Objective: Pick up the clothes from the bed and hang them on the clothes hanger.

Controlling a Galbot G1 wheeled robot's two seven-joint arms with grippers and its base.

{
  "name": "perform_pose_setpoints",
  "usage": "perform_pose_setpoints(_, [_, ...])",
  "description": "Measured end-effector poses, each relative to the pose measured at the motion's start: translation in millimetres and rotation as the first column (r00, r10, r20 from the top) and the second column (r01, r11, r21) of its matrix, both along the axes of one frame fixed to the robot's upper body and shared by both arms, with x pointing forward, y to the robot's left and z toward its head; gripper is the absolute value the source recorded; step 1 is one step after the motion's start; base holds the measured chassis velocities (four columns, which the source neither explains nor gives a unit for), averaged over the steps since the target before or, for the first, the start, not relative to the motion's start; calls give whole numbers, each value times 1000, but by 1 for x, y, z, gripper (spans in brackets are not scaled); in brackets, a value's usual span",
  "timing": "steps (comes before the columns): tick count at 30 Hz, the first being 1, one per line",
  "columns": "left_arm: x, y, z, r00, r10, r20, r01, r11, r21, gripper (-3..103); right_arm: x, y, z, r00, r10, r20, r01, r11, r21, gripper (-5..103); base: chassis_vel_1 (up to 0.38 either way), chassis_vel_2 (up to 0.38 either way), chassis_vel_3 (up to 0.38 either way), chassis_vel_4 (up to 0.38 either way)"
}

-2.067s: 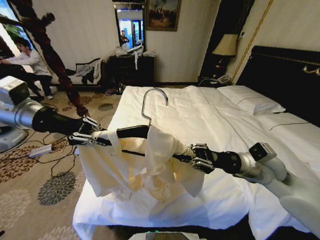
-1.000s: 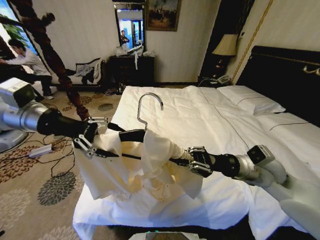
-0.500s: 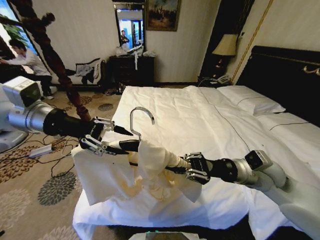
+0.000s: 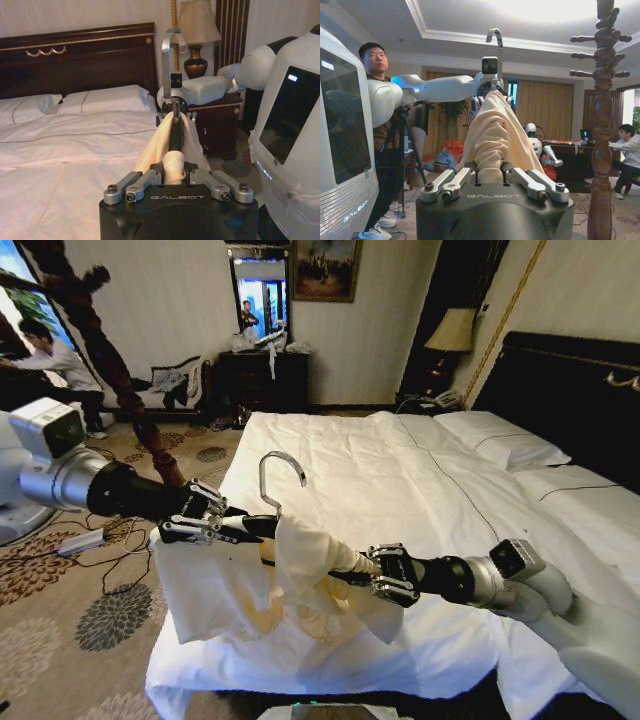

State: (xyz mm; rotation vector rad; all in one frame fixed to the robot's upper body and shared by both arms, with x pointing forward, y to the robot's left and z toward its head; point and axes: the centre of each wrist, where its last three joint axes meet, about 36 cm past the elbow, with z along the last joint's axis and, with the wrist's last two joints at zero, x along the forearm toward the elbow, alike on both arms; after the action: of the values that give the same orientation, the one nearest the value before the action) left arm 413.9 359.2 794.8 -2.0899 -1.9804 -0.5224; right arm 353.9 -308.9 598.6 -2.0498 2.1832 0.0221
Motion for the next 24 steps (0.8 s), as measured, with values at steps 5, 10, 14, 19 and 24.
perform_pose_setpoints(5, [4, 10, -2, 1000, 24, 0, -24, 1000, -20, 19, 2, -2, 0, 1000, -17, 6, 17, 999, 27, 24, 0, 0, 0, 0])
perform_pose_setpoints(10, [8, 22, -5, 999, 52, 5, -52, 998, -41, 19, 3, -3, 0, 1000, -24, -1, 24, 995, 99, 40, 0, 0, 0, 0])
perform_pose_setpoints(14, [11, 31, -8, 997, 77, 8, -77, 996, -54, 19, 3, -4, -1, 1000, -4, -3, 4, 990, 142, 51, 0, 0, 0, 0])
perform_pose_setpoints(19, [18, 51, -8, 987, 157, 26, -153, 983, -100, 16, 2, -4, -3, 997, 76, -14, -71, 972, 222, 73, 0, 0, 0, 0])
perform_pose_setpoints(24, [25, 75, -9, 967, 250, 46, -241, 959, -152, 16, 3, -6, -2, 996, 82, -19, -73, 958, 276, 89, 0, 0, 0, 0])
